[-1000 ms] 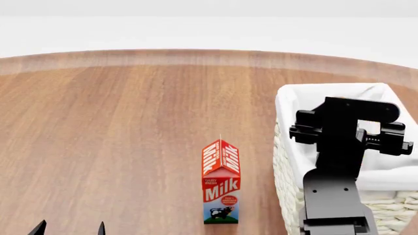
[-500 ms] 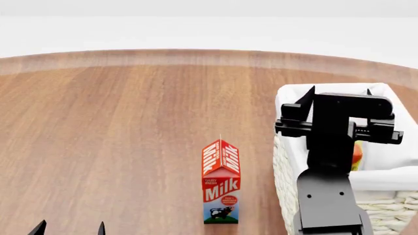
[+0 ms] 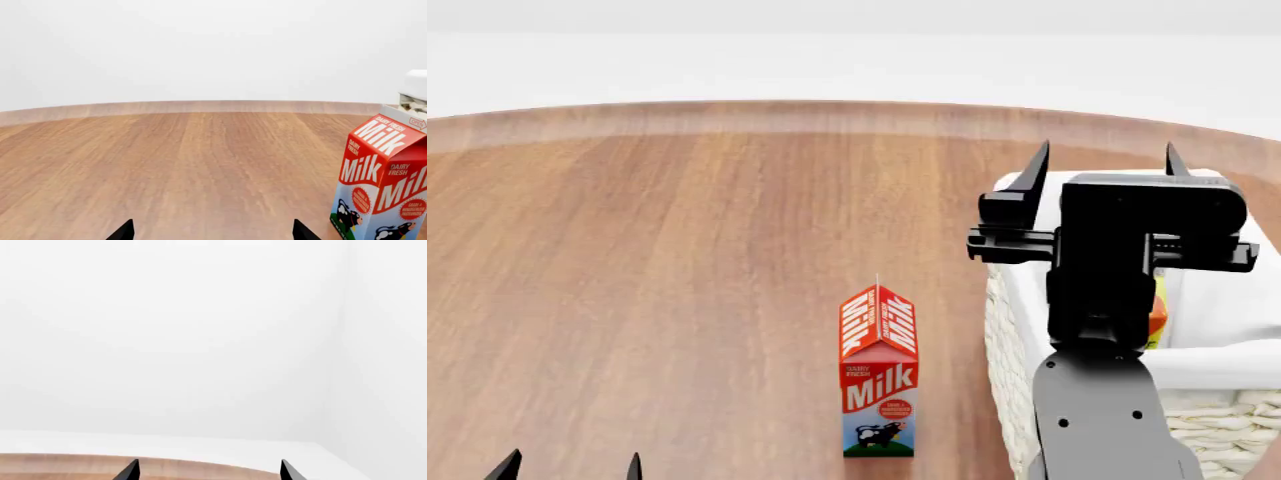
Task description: Pick up the orange juice, and put it in the basket.
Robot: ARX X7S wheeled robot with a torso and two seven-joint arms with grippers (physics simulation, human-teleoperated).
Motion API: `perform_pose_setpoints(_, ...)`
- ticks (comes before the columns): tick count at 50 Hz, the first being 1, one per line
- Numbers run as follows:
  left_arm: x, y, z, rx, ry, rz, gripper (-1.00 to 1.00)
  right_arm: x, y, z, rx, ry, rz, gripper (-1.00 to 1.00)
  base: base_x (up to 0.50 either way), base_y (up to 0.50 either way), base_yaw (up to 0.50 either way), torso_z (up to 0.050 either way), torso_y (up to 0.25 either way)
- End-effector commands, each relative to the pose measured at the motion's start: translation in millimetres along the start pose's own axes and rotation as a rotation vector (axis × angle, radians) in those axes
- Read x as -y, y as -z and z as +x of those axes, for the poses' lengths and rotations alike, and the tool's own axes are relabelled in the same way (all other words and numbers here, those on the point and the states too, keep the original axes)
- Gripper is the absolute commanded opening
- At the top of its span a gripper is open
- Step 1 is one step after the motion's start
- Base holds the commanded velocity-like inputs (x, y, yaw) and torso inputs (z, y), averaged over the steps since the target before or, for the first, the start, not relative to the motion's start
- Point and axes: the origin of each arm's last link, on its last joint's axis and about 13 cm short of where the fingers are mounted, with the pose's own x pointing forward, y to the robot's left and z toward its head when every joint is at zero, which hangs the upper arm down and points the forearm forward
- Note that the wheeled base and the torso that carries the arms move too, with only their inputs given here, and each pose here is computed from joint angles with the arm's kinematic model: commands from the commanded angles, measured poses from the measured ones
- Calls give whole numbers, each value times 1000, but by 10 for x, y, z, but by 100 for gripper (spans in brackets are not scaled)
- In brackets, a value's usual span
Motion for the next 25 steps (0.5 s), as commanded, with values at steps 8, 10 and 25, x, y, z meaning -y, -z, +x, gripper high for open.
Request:
perform_pose_setpoints(8, 0, 0, 0, 0, 0, 0, 100, -11, -276, -218, 90, -51, 16, 100, 0, 0, 0, 0, 0)
perform_pose_setpoints(10, 0, 0, 0, 0, 0, 0, 100, -5, -305, -248, 101, -56, 19, 100, 0, 0, 0, 0, 0)
perform_pose_setpoints(25, 0, 0, 0, 0, 0, 0, 100, 38, -447, -474, 153, -70, 45, 100, 0, 0, 0, 0, 0)
